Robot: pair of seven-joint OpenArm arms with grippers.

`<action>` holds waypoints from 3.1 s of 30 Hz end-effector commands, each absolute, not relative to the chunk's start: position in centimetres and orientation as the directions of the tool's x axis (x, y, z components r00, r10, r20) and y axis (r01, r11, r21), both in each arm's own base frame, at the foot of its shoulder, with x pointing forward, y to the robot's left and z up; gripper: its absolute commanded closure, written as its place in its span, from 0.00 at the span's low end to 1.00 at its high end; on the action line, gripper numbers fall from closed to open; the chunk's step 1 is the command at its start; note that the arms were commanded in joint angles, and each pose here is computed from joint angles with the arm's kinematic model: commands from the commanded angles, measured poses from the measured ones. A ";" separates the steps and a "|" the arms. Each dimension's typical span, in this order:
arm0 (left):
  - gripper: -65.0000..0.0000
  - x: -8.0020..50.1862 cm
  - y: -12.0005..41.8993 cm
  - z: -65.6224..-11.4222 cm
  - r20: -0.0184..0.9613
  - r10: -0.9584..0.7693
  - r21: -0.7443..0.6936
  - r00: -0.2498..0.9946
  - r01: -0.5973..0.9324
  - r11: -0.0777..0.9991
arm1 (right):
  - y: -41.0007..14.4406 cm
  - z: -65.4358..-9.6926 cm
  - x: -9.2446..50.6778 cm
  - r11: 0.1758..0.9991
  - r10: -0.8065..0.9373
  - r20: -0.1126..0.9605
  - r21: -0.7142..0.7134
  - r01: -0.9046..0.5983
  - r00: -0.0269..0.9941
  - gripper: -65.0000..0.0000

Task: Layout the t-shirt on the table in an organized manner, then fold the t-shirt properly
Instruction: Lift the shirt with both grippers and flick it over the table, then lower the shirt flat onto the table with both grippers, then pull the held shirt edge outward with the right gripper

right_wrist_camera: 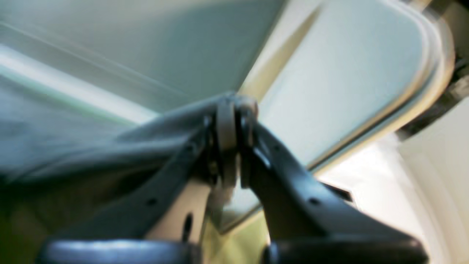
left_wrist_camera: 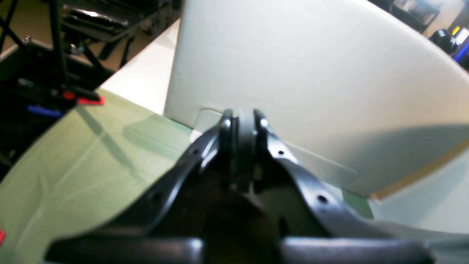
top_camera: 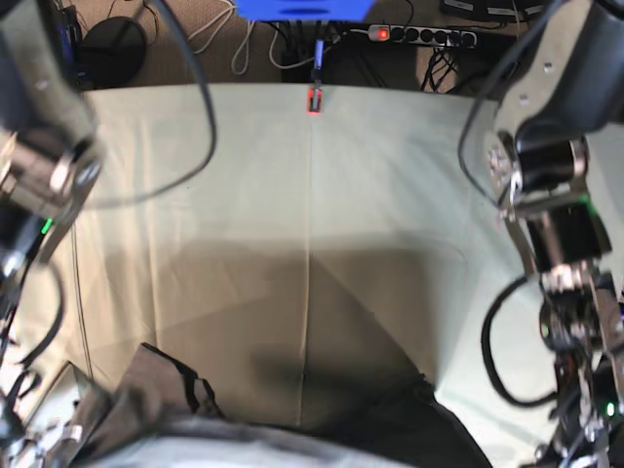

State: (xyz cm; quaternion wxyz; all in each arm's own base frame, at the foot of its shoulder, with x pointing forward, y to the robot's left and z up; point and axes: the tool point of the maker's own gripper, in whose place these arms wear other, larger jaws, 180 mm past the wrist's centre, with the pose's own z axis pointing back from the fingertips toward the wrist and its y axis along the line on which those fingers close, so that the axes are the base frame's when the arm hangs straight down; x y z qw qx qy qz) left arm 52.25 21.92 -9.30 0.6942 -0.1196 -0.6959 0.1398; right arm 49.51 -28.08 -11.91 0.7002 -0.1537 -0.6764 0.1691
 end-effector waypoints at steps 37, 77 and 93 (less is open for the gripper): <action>1.00 31.1 26.1 -30.4 0.854 0.428 -0.343 0.296 -0.300 0.890 | -31.2 -30.6 25.6 0.910 0.397 0.808 -0.409 -0.071 0.435 1.00; 1.00 28.7 25.8 -34.0 0.805 0.462 -0.342 0.372 -0.345 0.874 | -23.8 -41.9 24.9 0.981 0.192 0.759 -0.159 -0.109 0.622 0.38; 1.00 28.5 26.1 -34.3 0.801 0.466 -0.340 0.375 -0.356 0.871 | -22.9 -45.3 25.2 0.991 0.126 0.728 -0.070 -0.110 0.674 0.53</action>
